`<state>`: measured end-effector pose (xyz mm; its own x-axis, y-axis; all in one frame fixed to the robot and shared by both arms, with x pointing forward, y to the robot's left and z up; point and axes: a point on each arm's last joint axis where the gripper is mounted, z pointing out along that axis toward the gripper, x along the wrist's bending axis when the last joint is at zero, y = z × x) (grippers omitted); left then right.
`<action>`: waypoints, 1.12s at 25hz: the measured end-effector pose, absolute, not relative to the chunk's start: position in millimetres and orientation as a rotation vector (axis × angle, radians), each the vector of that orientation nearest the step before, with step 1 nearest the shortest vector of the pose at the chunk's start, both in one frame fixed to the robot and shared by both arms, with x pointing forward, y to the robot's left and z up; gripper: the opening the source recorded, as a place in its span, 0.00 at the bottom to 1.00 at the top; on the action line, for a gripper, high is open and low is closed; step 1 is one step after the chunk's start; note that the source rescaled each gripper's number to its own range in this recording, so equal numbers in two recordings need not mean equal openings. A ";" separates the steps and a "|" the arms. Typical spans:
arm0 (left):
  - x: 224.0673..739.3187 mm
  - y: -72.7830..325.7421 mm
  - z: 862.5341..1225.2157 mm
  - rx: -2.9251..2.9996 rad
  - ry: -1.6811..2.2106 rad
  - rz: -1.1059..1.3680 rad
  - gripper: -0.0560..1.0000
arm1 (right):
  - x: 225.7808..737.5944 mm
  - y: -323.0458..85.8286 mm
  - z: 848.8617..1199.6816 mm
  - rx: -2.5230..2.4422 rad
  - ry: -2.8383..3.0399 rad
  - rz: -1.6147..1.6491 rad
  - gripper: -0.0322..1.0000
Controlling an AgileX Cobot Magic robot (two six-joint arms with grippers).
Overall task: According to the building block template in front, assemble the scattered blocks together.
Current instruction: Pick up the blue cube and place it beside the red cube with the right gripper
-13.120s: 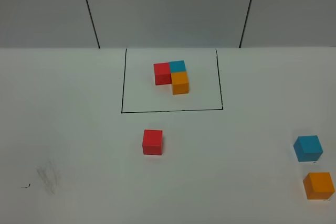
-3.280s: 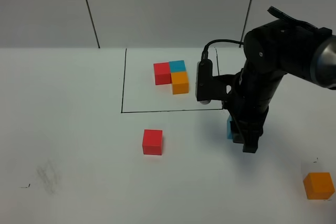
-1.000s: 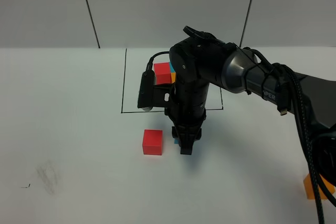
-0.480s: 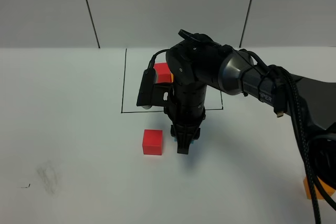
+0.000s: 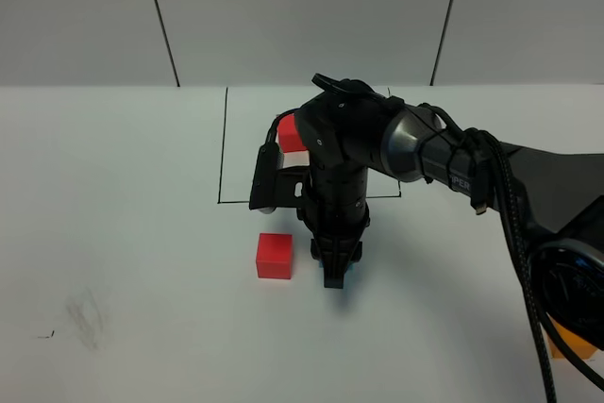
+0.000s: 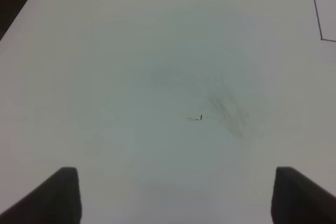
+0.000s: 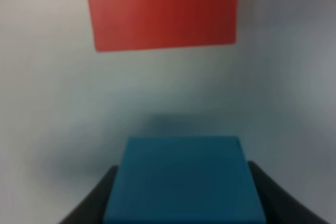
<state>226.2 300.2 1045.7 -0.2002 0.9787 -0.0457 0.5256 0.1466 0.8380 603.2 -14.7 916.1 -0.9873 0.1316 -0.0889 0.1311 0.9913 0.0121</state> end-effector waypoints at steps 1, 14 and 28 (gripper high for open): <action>226.2 300.2 1045.7 1.440 1.809 0.940 1.00 | 603.7 -14.3 914.3 0.195 3.048 0.007 0.23; 226.2 300.2 1045.7 1.439 1.809 0.940 1.00 | 613.5 -6.8 907.1 0.148 3.037 0.018 0.23; 226.2 300.2 1045.7 1.439 1.809 0.940 1.00 | 606.6 1.0 902.5 0.120 3.068 0.024 0.23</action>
